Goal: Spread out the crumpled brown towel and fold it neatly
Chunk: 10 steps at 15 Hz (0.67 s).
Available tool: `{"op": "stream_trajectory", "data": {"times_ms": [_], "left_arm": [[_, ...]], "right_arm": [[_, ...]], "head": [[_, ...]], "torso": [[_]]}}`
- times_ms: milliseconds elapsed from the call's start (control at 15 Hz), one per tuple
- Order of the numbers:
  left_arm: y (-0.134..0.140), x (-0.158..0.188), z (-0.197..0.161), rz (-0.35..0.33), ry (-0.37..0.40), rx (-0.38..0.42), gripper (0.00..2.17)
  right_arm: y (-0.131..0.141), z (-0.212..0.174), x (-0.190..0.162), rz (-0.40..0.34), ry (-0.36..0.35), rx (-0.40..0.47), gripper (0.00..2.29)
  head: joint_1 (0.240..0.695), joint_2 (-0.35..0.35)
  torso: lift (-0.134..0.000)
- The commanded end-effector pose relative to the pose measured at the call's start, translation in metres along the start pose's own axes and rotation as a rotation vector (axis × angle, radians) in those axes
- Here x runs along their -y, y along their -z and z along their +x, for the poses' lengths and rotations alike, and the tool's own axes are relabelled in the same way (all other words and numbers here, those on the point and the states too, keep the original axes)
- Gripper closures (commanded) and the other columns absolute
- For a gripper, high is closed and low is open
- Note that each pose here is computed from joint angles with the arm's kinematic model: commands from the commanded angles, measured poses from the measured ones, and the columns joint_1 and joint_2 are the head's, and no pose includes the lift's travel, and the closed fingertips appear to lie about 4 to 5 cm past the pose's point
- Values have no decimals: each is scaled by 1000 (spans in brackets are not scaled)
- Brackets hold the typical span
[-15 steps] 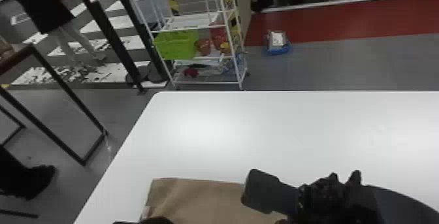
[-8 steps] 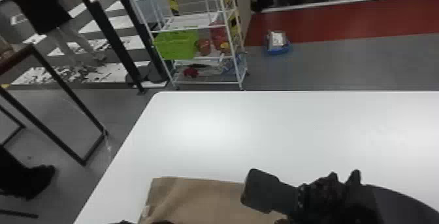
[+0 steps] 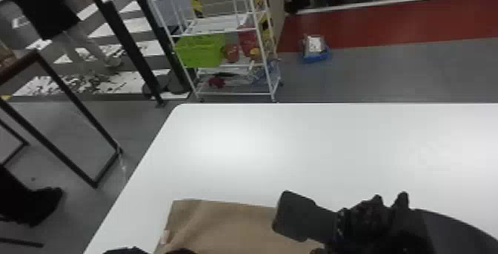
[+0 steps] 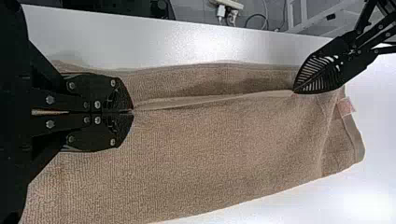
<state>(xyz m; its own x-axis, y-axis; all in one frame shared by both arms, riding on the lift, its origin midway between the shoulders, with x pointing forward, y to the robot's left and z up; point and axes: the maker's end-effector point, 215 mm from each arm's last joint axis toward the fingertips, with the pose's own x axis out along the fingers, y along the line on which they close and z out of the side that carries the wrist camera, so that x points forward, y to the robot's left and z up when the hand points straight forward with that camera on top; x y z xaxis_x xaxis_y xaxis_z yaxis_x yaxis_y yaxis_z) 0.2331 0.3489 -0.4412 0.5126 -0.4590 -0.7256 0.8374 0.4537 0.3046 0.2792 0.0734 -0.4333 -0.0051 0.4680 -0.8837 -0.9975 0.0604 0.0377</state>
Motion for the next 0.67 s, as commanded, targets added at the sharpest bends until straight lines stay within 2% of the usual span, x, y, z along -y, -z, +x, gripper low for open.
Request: {"op": "stream_trajectory", "data": {"times_ms": [0, 267, 600], "left_arm": [[-1, 0, -11, 5, 1, -5, 1251], [-9, 2, -33, 19, 9, 4, 1251], [-9, 10, -27, 20, 33, 7, 1251]], "right_arm": [[-3, -5, -5, -9, -14, 14, 1318], [-8, -18, -12, -30, -15, 44, 1318], [0, -13, -16, -45, -21, 26, 1315]], "head": [[695, 350], [695, 350], [695, 350]], "torso": [[-122], [-122], [-122]]}}
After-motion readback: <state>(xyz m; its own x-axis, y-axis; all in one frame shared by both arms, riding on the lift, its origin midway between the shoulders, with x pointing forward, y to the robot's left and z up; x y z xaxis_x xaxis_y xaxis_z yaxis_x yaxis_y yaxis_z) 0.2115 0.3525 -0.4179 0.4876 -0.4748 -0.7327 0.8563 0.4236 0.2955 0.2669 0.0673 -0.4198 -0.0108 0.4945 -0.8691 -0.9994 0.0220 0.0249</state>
